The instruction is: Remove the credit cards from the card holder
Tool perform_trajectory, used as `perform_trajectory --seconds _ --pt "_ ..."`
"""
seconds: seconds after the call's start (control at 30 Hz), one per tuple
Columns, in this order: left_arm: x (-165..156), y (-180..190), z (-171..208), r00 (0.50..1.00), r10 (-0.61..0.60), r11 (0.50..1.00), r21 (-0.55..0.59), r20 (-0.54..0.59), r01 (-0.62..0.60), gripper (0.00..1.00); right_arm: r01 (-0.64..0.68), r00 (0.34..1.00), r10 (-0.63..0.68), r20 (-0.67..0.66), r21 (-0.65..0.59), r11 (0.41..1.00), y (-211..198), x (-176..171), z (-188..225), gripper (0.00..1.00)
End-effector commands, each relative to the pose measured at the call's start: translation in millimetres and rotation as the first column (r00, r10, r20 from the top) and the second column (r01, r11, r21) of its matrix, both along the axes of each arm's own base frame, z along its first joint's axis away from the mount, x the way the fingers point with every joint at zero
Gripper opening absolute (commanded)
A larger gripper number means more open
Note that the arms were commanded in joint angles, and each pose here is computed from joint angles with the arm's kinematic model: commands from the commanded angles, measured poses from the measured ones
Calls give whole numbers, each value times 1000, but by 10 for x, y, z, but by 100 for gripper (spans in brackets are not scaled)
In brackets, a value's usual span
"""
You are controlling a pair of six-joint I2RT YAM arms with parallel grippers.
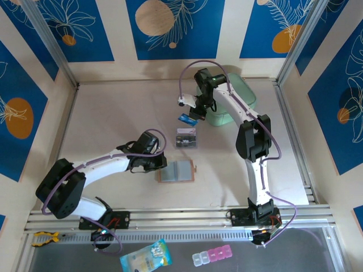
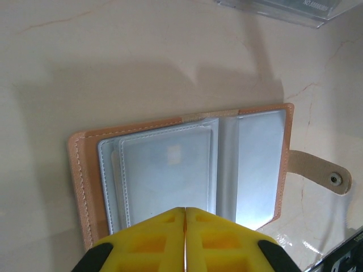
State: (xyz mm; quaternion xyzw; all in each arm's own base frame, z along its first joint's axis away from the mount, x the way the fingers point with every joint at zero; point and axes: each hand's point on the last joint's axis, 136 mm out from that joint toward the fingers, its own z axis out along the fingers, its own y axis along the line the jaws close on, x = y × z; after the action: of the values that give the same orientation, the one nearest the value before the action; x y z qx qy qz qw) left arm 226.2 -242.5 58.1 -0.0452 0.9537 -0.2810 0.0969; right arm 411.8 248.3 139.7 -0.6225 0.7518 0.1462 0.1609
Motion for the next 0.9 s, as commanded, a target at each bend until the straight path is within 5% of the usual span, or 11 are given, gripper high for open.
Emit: perform_trajectory --seconds 0.0,0.2,0.4,0.87 --pt "-33 89 -28 1000 27 999 21 -15 -27 9 -41 998 42 -48 9 999 -3 -74 -57 2" --pt "-42 117 -40 999 31 999 29 -21 -31 9 -57 996 57 -74 5 998 0 -72 -202 5" --pt "-50 134 -41 999 34 999 32 -23 -33 9 -7 1000 7 -18 0 1000 -18 77 -181 24" --pt "-74 168 -7 999 38 999 29 -9 -38 9 121 984 -125 129 38 992 93 414 -121 27"
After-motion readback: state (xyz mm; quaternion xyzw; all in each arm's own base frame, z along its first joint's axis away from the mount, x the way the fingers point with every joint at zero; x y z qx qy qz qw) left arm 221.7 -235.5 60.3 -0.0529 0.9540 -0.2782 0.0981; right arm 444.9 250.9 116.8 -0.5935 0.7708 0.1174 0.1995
